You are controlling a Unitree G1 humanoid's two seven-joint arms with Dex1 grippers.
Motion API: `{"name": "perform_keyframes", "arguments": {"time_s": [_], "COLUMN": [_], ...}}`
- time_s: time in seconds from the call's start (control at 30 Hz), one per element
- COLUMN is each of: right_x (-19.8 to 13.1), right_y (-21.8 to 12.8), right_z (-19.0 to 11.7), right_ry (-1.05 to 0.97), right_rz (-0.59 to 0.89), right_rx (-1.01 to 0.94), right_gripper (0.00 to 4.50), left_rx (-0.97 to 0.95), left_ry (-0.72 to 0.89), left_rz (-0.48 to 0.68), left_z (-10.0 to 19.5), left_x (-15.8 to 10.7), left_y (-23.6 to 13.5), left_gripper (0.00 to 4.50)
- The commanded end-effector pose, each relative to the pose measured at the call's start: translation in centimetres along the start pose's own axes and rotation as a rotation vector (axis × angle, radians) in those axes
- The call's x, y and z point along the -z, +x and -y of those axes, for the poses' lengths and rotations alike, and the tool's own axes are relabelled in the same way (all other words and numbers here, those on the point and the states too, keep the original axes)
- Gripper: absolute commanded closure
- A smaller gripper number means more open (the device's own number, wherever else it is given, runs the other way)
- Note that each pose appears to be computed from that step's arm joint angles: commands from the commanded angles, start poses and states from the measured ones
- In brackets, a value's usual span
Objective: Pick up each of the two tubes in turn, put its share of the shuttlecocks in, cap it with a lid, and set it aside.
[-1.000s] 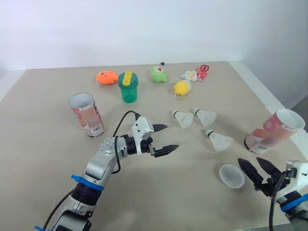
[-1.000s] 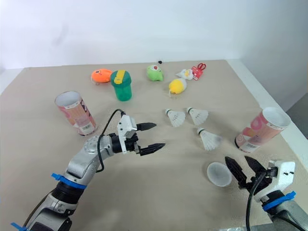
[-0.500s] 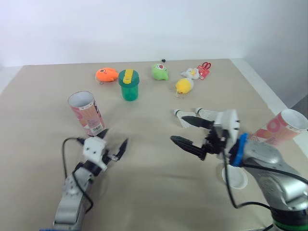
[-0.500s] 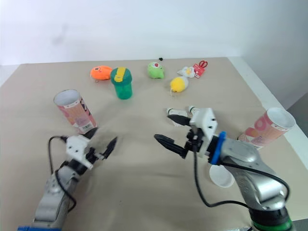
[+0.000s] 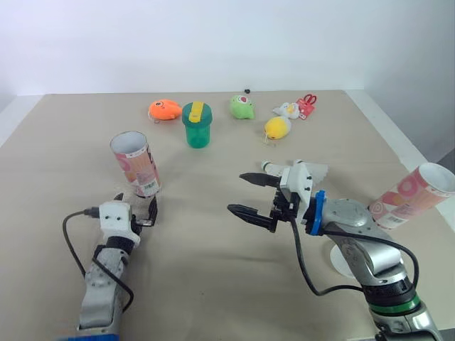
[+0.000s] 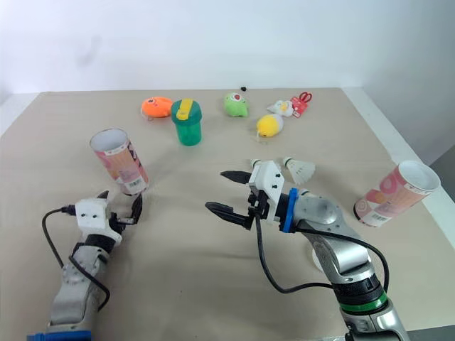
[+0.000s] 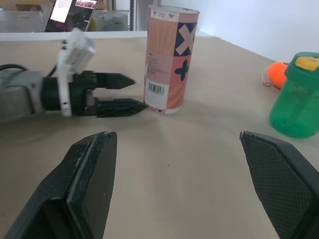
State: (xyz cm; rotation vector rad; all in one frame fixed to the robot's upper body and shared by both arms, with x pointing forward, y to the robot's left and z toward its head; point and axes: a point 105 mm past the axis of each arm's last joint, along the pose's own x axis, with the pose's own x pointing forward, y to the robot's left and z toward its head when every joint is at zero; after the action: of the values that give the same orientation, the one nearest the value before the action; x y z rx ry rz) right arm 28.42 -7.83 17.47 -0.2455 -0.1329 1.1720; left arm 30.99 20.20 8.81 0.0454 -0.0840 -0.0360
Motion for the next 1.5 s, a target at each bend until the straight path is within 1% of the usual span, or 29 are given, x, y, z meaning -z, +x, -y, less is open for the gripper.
{"name": "perform_keyframes", "arguments": {"time_s": [0.03,0.17,0.3,0.5,0.53,0.57,0.6,0.67,0.87,0.93,1.0,1.07,1.13,1.17,1.27,1.3,1.37,1.4,1.43,1.5], "right_x": [-1.0,-1.0,-0.7,-0.8,-0.7,-0.7,-0.6,-0.5,-0.1,0.0,0.4,1.6,3.4,4.1,5.5,6.0,6.5,6.9,7.2,7.7], "right_y": [0.5,0.5,0.4,0.3,0.3,0.3,0.3,0.3,0.5,0.3,-0.2,-0.9,-1.7,-2.0,-2.3,-2.3,-2.1,-1.9,-1.6,-1.3], "right_z": [-0.1,-0.1,-0.2,-0.4,-0.4,-0.4,-0.4,-0.5,-0.7,-0.3,0.8,2.1,3.0,3.1,3.6,3.9,4.3,4.6,5.1,5.8], "right_ry": [-0.038,-0.036,-0.003,0.009,0.010,0.012,0.014,0.018,0.033,0.040,0.029,0.006,-0.010,0.003,0.012,0.018,0.036,0.039,0.048,0.065], "right_rz": [0.036,0.041,0.044,0.047,0.047,0.046,0.046,0.047,0.044,0.052,0.039,-0.012,-0.084,-0.102,-0.147,-0.159,-0.166,-0.172,-0.181,-0.191], "right_rx": [-0.002,0.028,0.046,0.061,0.064,0.066,0.069,0.076,0.081,0.121,0.214,0.354,0.486,0.536,0.668,0.704,0.751,0.768,0.786,0.818], "right_gripper": [0.28,0.28,0.28,0.28,0.00,0.00,0.00,0.00,0.00,0.00,0.00,0.00,0.00,0.00,0.00,0.00,0.00,0.00,0.00,0.00], "left_rx": [0.026,0.053,0.069,0.069,0.070,0.074,0.074,0.060,0.047,0.046,0.052,0.108,0.272,0.380,0.618,0.706,0.823,0.902,0.990,1.077], "left_ry": [-0.021,-0.031,-0.047,-0.062,-0.063,-0.057,-0.057,-0.059,-0.051,-0.033,-0.002,0.047,0.122,0.187,0.329,0.393,0.509,0.569,0.648,0.741], "left_rz": [-0.075,-0.096,-0.084,-0.086,-0.085,-0.080,-0.080,-0.090,-0.085,-0.075,-0.044,0.011,0.039,0.040,-0.012,-0.055,-0.143,-0.220,-0.334,-0.482], "left_z": [-0.4,-0.5,-0.5,-0.5,-0.5,-0.4,-0.4,-0.6,-1.2,-1.5,-2.2,-2.9,-2.5,-2.1,-1.5,-1.5,-2.0,-2.3,-3.0,-4.2], "left_x": [1.4,1.7,1.4,1.8,1.9,1.9,2.0,2.2,2.1,1.8,0.7,-1.6,-3.9,-5.0,-6.9,-7.2,-7.4,-7.3,-7.0,-6.8], "left_y": [1.6,3.6,5.3,5.4,5.3,5.3,5.2,5.2,5.2,5.1,5.1,5.0,4.5,4.0,2.6,1.9,0.9,0.1,-1.0,-2.3], "left_gripper": [0.00,0.00,0.00,0.00,0.56,0.56,0.92,1.31,1.31,1.31,1.31,1.31,1.31,1.31,1.31,1.31,1.31,1.31,1.31,1.31]}}
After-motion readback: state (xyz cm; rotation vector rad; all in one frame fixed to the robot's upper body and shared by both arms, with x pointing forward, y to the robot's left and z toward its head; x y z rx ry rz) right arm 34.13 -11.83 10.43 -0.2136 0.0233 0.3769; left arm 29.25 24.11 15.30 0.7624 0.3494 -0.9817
